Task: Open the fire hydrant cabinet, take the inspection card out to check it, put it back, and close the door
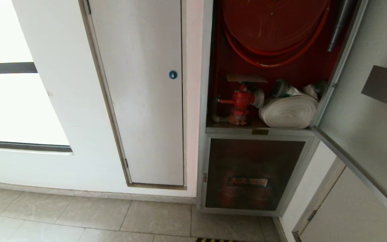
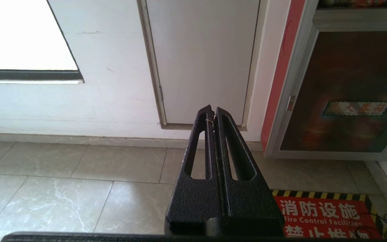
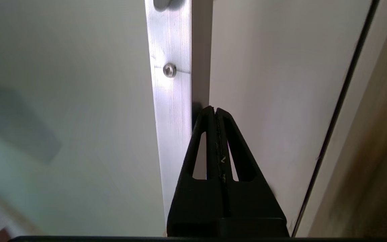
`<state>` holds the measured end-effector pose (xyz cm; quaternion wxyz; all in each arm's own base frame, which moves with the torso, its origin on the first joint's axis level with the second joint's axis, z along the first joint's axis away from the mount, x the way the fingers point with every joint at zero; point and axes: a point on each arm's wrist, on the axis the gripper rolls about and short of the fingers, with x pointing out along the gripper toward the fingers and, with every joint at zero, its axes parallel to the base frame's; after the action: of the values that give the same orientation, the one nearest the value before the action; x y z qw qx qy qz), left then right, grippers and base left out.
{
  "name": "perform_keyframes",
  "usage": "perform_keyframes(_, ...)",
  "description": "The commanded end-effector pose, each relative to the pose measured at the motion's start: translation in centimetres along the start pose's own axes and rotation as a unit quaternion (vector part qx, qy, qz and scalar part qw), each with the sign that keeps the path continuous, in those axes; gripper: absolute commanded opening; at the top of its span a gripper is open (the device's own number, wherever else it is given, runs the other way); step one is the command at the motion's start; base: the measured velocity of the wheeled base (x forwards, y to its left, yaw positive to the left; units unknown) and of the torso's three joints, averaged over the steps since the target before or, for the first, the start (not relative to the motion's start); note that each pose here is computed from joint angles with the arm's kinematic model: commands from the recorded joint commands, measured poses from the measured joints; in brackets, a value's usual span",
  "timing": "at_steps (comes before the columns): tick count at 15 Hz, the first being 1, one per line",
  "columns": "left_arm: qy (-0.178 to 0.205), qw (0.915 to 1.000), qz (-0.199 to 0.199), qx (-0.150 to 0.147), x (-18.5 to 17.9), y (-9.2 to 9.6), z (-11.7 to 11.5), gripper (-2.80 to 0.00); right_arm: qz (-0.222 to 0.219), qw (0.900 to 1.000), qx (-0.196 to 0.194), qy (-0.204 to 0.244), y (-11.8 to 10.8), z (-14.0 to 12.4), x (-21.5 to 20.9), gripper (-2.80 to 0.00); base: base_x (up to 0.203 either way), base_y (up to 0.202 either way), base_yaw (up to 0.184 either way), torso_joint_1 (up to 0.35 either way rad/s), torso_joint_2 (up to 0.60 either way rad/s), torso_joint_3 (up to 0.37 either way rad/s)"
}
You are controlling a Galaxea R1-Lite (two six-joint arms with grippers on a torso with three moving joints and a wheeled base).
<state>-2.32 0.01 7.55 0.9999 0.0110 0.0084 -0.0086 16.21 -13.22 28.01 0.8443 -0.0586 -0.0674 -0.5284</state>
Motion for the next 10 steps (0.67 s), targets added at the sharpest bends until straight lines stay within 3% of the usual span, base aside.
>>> perform_keyframes(1, 0.001, 1.0, 0.0, 0.0, 0.0, 0.0, 0.0, -2.8, 0.001, 1.0, 0.005, -0.01, -0.5, 0.4, -1.5, -2.8, 0.0, 0.0, 0.0, 0.0, 0.0, 0.0)
perform_keyframes(6, -0.002, 1.0, 0.0, 0.0, 0.0, 0.0, 0.0, -2.8, 0.044, 0.999, 0.002, -0.021, -0.9, 0.3, -5.4, -2.8, 0.0, 0.0, 0.0, 0.0, 0.0, 0.0)
perform_keyframes(10, -0.002, 1.0, 0.0, 0.0, 0.0, 0.0, 0.0, -2.8, 0.104, 0.994, 0.005, -0.019, -0.6, -0.6, -8.2, -2.8, 0.0, 0.0, 0.0, 0.0, 0.0, 0.0)
